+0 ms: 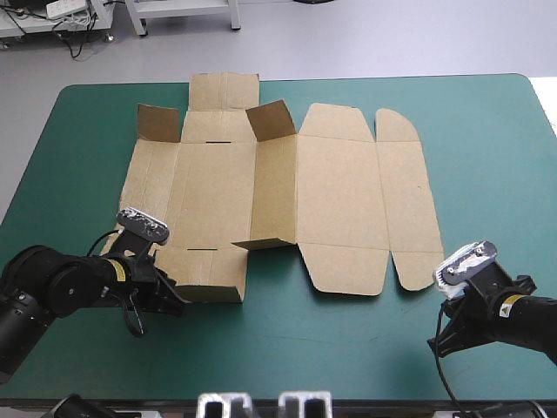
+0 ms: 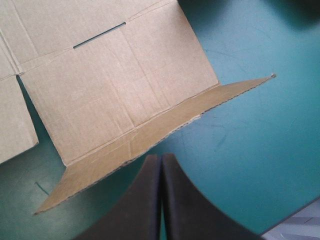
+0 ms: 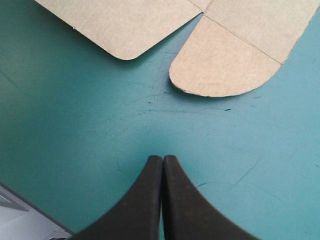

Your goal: Fold the box

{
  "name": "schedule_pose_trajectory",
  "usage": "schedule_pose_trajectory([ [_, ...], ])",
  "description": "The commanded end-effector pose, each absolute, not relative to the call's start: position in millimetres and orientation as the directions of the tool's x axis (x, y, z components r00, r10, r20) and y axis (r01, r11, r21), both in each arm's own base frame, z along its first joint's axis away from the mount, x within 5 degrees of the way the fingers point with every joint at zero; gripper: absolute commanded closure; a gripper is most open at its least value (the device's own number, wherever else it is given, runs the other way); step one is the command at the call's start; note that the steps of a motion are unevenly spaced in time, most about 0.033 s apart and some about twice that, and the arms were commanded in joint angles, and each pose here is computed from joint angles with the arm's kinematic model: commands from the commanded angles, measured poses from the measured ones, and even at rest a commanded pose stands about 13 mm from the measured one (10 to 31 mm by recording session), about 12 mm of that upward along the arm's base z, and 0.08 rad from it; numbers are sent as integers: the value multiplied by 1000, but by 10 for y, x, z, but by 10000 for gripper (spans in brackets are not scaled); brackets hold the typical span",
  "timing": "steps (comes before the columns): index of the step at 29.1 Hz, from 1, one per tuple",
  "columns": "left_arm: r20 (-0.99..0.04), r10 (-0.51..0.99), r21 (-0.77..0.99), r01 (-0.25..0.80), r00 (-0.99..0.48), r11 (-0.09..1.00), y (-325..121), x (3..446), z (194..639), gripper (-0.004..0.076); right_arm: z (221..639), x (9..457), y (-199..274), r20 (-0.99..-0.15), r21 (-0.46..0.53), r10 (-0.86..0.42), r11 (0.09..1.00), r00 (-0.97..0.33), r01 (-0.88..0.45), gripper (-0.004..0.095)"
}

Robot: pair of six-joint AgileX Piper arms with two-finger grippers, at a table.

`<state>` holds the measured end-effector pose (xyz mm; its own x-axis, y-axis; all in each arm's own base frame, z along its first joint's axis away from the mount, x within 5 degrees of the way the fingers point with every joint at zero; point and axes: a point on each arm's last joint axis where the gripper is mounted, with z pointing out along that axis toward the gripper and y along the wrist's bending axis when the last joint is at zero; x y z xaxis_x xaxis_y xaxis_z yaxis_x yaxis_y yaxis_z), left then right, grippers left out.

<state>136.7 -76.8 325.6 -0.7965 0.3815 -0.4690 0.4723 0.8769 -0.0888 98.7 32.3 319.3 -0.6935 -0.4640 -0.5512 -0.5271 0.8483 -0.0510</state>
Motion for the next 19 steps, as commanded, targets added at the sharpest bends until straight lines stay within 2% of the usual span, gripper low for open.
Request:
schedule_pose_trajectory([
  [1, -527, 353, -109, 474, -773, 874, -792, 1372, 3359, 734, 3287, 1011, 337, -603, -60, -447, 851, -661, -521, 932],
  [19, -539, 350, -111, 477, -766, 872, -805, 1390, 3362, 734, 3286, 1010, 337, -602, -59, -447, 851, -662, -521, 932],
])
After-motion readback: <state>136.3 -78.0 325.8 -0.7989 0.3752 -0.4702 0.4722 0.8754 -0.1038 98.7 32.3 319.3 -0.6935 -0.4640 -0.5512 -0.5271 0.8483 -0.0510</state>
